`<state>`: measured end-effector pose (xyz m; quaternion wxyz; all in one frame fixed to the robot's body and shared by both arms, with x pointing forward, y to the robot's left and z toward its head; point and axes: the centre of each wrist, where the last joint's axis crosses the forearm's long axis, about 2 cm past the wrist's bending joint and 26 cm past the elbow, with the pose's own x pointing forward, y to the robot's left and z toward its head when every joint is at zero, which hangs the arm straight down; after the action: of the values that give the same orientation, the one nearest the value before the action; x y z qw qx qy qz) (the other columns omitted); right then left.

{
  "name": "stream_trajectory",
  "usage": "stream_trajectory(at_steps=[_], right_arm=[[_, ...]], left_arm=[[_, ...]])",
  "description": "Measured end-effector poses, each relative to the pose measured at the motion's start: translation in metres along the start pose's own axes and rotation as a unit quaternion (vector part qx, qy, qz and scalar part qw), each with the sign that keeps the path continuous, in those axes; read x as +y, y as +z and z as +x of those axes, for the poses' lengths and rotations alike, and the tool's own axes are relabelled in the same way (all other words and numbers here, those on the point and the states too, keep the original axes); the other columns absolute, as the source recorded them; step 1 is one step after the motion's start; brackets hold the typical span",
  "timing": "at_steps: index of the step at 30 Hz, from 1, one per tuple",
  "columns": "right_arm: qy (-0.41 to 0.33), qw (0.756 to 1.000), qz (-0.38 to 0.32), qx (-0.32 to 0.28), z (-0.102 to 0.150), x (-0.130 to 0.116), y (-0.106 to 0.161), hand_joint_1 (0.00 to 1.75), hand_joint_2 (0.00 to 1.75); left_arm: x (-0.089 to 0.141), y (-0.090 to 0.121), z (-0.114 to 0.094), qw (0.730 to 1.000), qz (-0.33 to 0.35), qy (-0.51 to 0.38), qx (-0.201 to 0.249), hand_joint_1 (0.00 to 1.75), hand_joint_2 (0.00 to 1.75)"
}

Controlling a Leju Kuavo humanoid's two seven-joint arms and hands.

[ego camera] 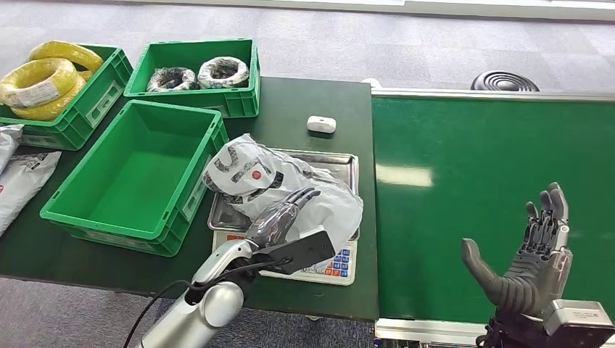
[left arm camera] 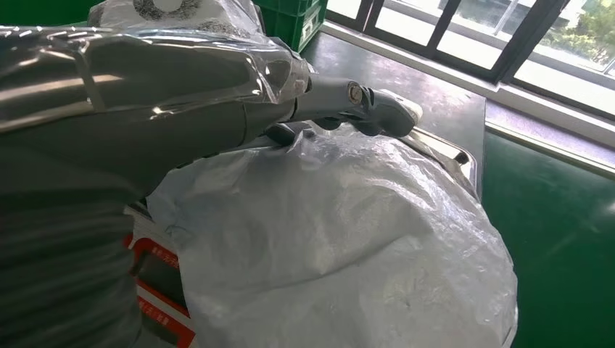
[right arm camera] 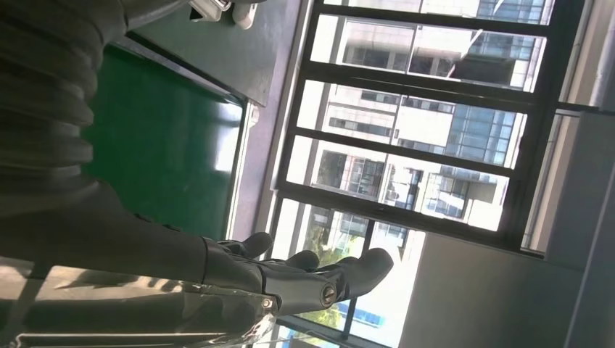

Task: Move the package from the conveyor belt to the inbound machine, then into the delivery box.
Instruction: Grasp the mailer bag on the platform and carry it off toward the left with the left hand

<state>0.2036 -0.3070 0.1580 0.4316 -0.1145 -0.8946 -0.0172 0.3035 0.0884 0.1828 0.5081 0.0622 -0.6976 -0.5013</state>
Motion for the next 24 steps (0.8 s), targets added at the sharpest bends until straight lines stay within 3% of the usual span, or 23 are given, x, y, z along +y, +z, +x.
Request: stream_trajectory(at_steps=[3,6,9,24], right_arm=[[-0.005,1.000,0.001,-0.001,0.000,0.004,-0.002,0.00,1.75],[-0.010,1.000,0.004,0.000,0.000,0.008,-0.002,0.00,1.75],[-0.016,1.000,0.009,0.003,0.001,0.013,-0.002,0.00,1.75],[-0.037,0.999,0.021,0.002,0.002,0.029,-0.011,0.00,1.75]], left_arm=[[-0.004,-0.005,0.002,1.000,0.000,-0.019,0.004,1.45,1.75],[-0.006,-0.009,0.004,0.999,0.019,-0.049,0.007,1.68,1.75],[-0.005,-0.010,0.005,0.997,0.042,-0.068,0.011,1.75,1.75],[0.001,-0.009,0.000,0.984,0.087,-0.156,0.029,1.75,1.75]])
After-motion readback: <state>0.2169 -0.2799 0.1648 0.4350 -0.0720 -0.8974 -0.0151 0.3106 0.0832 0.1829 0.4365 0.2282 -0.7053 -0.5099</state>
